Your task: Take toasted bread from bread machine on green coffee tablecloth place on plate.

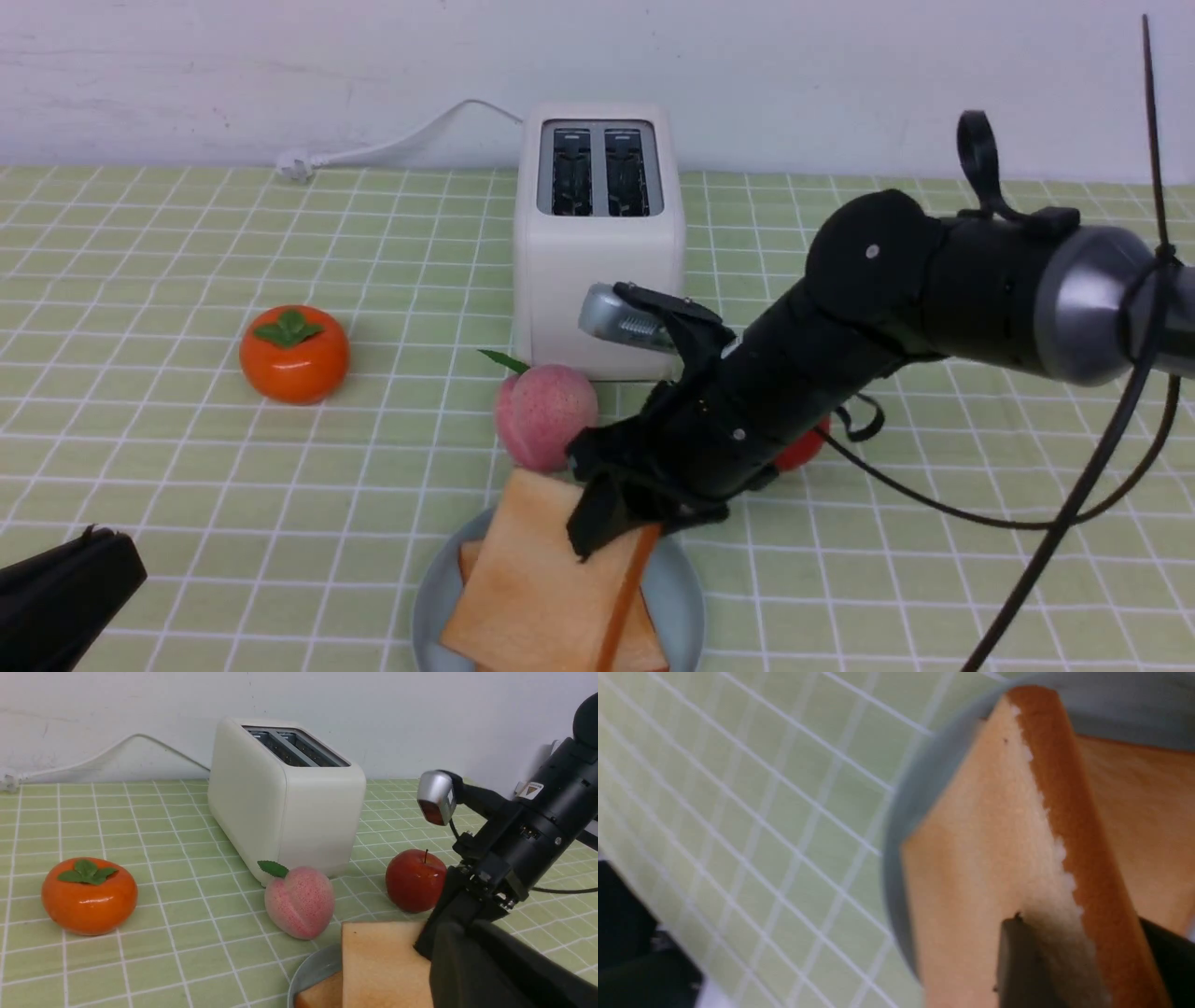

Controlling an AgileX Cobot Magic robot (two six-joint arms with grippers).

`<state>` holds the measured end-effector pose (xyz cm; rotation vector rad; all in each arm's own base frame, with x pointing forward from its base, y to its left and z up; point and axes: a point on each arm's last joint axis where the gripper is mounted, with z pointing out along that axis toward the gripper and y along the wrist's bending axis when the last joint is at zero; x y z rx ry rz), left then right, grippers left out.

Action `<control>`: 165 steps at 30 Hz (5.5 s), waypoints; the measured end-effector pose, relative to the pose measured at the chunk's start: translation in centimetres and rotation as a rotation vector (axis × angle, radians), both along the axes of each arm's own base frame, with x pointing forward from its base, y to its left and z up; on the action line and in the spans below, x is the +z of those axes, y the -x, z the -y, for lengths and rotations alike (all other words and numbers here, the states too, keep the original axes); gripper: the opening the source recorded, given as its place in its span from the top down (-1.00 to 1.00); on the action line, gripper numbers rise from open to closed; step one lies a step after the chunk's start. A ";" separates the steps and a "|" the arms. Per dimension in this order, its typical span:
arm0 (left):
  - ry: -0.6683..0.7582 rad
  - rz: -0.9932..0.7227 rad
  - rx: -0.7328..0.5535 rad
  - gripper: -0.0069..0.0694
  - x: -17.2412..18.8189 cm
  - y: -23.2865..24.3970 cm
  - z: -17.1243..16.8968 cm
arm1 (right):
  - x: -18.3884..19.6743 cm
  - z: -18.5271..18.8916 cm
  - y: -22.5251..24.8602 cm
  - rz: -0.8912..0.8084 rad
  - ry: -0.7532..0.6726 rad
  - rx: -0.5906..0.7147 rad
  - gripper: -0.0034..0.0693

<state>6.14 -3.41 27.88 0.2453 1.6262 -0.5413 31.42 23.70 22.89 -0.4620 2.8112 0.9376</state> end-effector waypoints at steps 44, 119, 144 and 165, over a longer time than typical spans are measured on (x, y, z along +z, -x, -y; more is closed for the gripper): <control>0.063 0.026 -0.009 0.74 0.3 0.9 -0.4 | 10.4 21.2 26.8 0.657 0.010 -0.443 0.85; 0.004 -0.282 0.320 0.85 -10.9 1.0 -2.2 | -5.6 22.9 26.3 0.971 0.146 -0.709 0.87; 0.007 -0.283 0.320 0.85 -10.9 1.0 -2.2 | -5.6 22.9 26.3 0.969 0.145 -0.710 0.84; 0.007 -0.283 0.320 0.85 -10.9 1.0 -2.2 | -5.6 22.9 26.3 0.969 0.146 -0.709 0.76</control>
